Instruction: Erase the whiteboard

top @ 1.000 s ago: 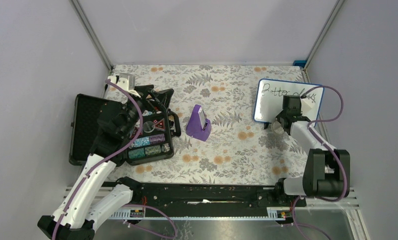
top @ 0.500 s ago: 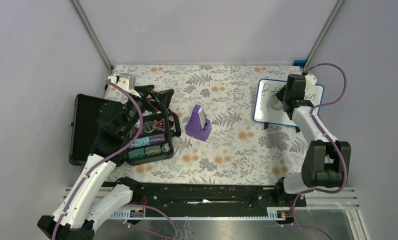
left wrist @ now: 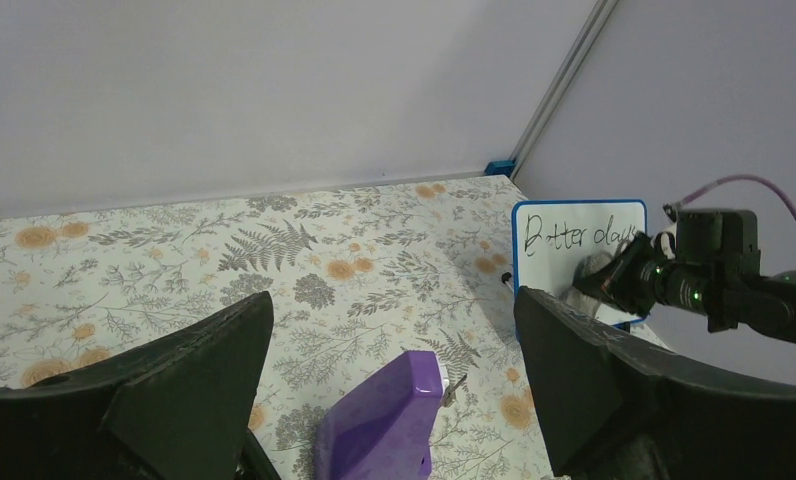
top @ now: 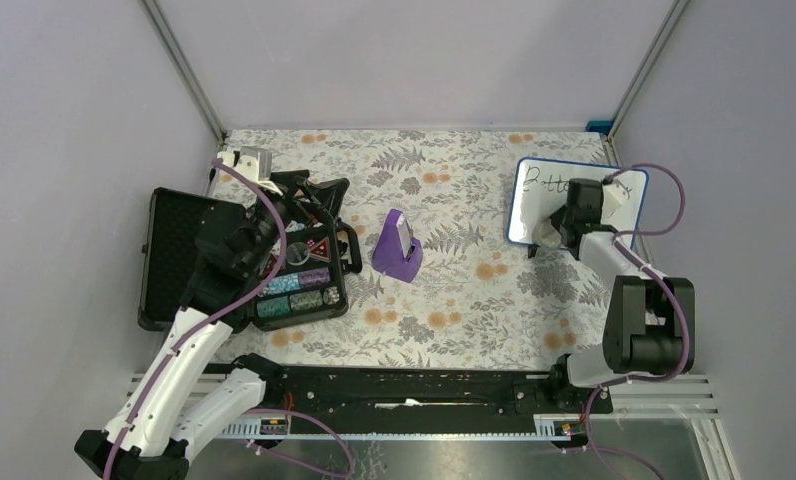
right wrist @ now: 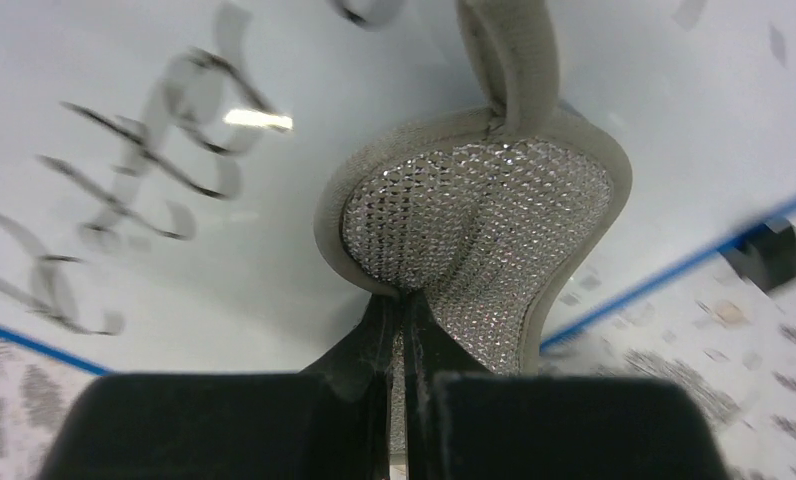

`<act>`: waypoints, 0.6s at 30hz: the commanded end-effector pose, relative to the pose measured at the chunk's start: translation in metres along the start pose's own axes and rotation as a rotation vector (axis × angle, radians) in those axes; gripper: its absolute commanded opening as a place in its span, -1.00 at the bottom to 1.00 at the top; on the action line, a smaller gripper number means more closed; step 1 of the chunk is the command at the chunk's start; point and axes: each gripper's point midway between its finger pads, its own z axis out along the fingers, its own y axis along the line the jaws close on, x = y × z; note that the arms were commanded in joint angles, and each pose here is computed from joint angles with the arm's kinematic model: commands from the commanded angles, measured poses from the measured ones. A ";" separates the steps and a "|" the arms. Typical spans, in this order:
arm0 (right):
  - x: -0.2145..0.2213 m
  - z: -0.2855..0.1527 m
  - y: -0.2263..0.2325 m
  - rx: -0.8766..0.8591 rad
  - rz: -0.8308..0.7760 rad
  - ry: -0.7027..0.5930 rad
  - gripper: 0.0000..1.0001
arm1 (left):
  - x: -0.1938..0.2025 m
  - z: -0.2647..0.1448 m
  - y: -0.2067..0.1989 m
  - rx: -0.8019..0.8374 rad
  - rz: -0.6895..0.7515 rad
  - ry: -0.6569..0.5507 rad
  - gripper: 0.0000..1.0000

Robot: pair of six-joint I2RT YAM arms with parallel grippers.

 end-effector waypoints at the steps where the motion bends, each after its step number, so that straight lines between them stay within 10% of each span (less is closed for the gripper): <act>1: 0.037 -0.006 -0.070 0.191 0.014 0.054 -1.00 | -0.018 -0.002 -0.006 0.019 0.016 -0.064 0.98; 18: -0.053 -0.042 0.018 -0.105 0.044 -0.072 -1.00 | -0.014 0.000 -0.006 0.017 0.014 -0.056 0.98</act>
